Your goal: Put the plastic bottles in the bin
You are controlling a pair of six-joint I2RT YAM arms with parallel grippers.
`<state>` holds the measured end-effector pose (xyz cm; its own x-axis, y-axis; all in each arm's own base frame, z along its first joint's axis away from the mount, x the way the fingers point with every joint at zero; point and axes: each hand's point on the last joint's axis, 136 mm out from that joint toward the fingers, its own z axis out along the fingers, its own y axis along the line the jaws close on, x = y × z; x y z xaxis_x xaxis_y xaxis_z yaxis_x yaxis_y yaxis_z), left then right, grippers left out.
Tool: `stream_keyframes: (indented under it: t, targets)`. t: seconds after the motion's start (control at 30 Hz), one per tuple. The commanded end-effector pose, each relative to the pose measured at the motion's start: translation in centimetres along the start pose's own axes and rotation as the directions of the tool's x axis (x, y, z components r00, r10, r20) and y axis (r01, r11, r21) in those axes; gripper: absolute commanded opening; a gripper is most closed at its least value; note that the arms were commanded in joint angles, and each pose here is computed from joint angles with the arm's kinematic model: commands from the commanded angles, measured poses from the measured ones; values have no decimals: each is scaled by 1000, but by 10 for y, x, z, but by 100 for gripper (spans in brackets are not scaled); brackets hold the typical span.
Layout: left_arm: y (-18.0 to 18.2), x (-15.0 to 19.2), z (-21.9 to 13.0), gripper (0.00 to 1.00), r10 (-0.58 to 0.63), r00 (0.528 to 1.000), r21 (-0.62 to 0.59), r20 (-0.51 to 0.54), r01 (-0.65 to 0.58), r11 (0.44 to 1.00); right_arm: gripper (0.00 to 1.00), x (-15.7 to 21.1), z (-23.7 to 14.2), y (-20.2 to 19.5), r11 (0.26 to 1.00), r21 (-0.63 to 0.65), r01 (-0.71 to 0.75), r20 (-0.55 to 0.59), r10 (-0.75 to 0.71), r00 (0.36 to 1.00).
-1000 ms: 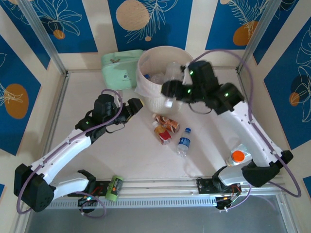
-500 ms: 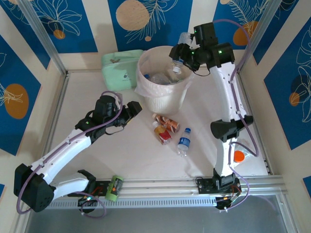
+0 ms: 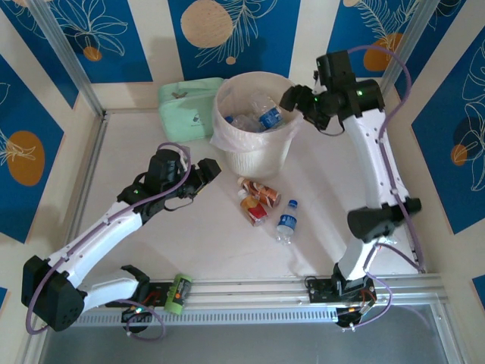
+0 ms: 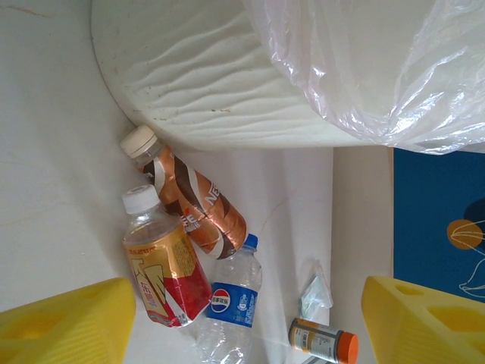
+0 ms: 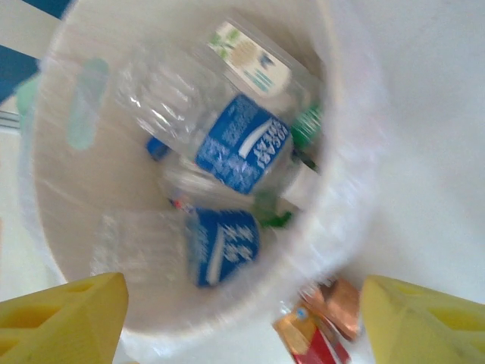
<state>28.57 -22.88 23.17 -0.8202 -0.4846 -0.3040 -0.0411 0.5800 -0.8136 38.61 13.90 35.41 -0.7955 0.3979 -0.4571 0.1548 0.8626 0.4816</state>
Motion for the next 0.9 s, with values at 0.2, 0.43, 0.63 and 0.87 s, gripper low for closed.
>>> stream_keyframes:
  t: [0.2,0.43,0.63,0.87]
  targets:
    - [-1,-5,-8,77,42,999,-22,30,-41,999,78,117,19,-93,982,174,-74,-77,89,993]
    - [-1,-4,-5,76,42,999,-13,20,-42,999,78,211,69,-137,956,240,-167,-253,227,940]
    - [-9,-6,-6,77,55,998,20,28,-55,998,78,240,98,-145,949,246,-197,-354,277,893]
    - [-9,-3,-4,77,31,999,63,35,-34,997,77,255,117,-159,935,313,-169,-403,291,868]
